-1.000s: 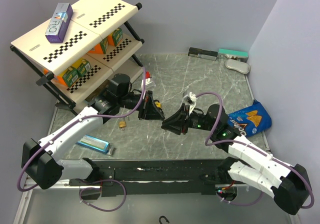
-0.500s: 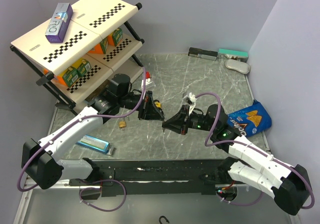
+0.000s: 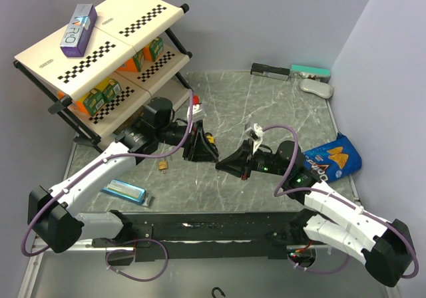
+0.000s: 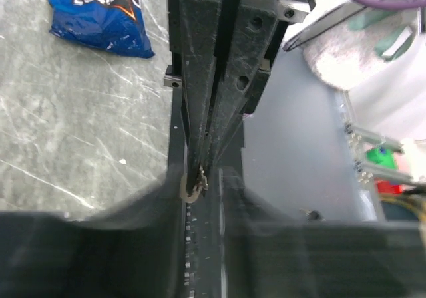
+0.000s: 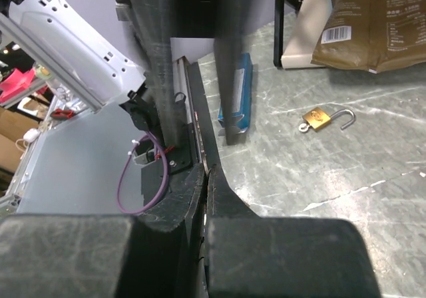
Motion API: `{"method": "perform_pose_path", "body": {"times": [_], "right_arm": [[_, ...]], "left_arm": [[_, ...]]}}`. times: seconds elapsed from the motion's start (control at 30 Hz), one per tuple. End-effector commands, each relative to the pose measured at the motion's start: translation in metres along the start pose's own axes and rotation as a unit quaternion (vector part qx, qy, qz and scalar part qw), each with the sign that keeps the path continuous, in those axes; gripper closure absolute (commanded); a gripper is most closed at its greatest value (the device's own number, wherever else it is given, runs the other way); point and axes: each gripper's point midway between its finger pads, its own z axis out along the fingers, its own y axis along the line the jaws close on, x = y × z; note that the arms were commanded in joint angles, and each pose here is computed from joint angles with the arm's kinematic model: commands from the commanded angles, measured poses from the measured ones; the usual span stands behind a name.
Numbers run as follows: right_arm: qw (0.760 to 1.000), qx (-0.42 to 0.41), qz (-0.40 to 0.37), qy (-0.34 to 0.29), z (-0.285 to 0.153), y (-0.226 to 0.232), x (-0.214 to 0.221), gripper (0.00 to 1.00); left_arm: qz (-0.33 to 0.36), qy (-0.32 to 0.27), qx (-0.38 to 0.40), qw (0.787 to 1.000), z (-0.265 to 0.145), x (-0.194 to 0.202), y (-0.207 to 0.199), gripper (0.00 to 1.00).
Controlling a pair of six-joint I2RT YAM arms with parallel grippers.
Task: Unlock with the key
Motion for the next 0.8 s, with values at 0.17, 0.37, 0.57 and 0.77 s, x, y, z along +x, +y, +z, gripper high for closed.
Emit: {"method": "perform_pose_path", "body": {"times": [0.17, 0.37, 0.57, 0.77], "right_arm": [[0.997, 0.067, -0.004, -0.042, -0.008, -0.021, -0.016, 1.00], [0.979, 0.184, 0.067, -0.062, -0.033, -0.076, 0.000, 1.00], [0.950, 0.297, 0.070, -0.070, -0.064, -0.106, 0.008, 1.00], [0.941, 0.327, 0.038, -0.082, -0.082, -0.107, 0.004, 1.00]], "left_arm": [[0.018, -0.109, -0.110, 0.988, -0.021, -0.050, 0.023, 0.04], [-0.072, -0.188, -0.289, 0.936, -0.053, -0.059, 0.096, 0.01], [-0.216, -0.129, -0.431, 0.867, -0.055, 0.008, 0.182, 0.06], [-0.208, -0.021, -0.533, 0.820, -0.036, 0.040, 0.231, 0.11]]}}
